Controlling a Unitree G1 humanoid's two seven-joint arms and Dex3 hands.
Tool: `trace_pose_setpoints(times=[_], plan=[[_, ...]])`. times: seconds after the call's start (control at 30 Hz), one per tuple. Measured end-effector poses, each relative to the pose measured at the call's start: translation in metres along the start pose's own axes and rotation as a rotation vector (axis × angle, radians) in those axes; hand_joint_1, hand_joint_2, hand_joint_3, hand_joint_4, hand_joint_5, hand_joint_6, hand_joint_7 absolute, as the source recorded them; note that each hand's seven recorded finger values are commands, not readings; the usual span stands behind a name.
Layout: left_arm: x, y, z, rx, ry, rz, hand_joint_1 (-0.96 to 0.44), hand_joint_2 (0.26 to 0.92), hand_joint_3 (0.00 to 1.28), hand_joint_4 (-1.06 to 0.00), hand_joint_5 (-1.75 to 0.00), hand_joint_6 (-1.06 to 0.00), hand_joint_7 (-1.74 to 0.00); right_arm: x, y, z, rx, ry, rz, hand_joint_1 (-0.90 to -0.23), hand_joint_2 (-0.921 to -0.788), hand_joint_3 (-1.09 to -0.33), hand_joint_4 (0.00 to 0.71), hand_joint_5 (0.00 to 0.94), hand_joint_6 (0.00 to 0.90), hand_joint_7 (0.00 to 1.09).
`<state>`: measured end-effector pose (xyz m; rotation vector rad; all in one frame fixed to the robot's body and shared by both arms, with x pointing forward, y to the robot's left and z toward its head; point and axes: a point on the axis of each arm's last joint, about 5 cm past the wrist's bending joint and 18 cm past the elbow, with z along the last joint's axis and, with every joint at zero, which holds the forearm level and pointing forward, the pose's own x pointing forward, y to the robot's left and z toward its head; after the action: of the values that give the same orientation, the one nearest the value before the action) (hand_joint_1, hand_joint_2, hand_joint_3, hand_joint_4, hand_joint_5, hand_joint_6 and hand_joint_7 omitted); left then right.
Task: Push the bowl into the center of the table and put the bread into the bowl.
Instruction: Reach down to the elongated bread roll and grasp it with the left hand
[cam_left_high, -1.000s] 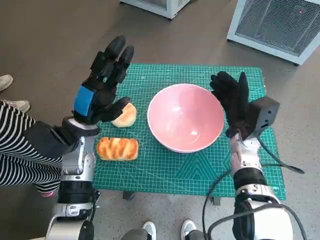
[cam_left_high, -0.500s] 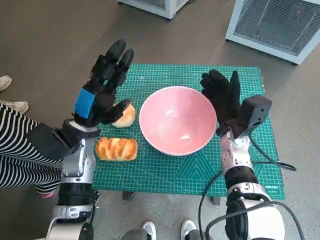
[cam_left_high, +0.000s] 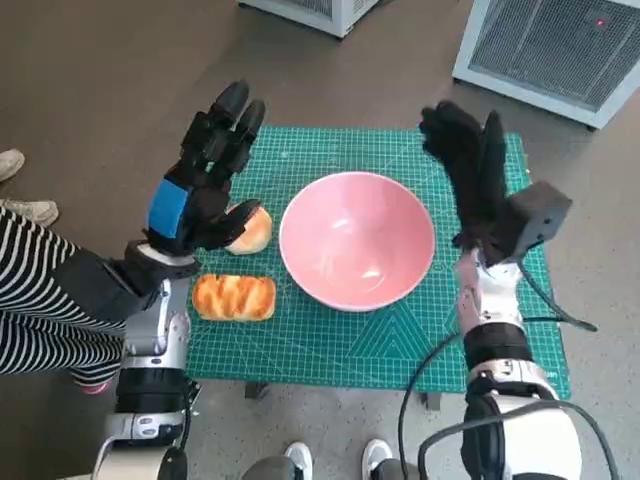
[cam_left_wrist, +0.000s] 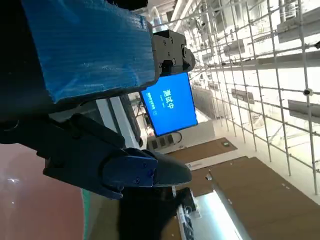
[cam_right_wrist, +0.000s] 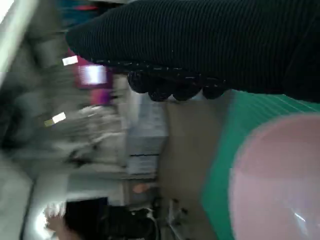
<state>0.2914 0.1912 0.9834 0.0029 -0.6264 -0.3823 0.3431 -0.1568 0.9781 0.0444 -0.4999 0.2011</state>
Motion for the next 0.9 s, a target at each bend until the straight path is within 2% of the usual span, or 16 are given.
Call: trace_pose_setpoints(times=[0.2, 0.43, 0.67, 0.9], plan=[[0.007, -0.004, 0.001, -0.007, -0.019, -0.025, -0.75, 0.921, 0.32, -0.10, -0.01, -0.02, -0.27, 0.0045, -0.001, 0.019, -0.072, -0.173, 0.082, -0.758, -0.921, -0.818, 0.104, 0.006, -0.001, 0.47], [0.022, -0.009, 0.008, -0.013, -0.069, -0.056, -0.73, 0.921, 0.32, -0.09, 0.00, 0.00, -0.34, -0.0003, 0.002, 0.035, -0.127, -0.298, 0.163, -0.760, -0.921, -0.818, 0.122, 0.013, -0.001, 0.50], [0.034, -0.014, 0.014, -0.043, -0.121, -0.085, -0.69, 0.921, 0.30, -0.09, 0.00, 0.00, -0.37, -0.0025, 0.003, 0.047, -0.129, -0.360, 0.201, -0.811, -0.921, -0.770, 0.143, 0.019, -0.001, 0.57], [0.044, -0.016, 0.020, -0.038, -0.154, -0.116, -0.67, 0.921, 0.26, -0.09, 0.00, 0.00, -0.38, -0.0040, 0.006, 0.055, -0.132, -0.371, 0.228, -0.825, -0.921, -0.736, 0.154, 0.021, -0.001, 0.60]])
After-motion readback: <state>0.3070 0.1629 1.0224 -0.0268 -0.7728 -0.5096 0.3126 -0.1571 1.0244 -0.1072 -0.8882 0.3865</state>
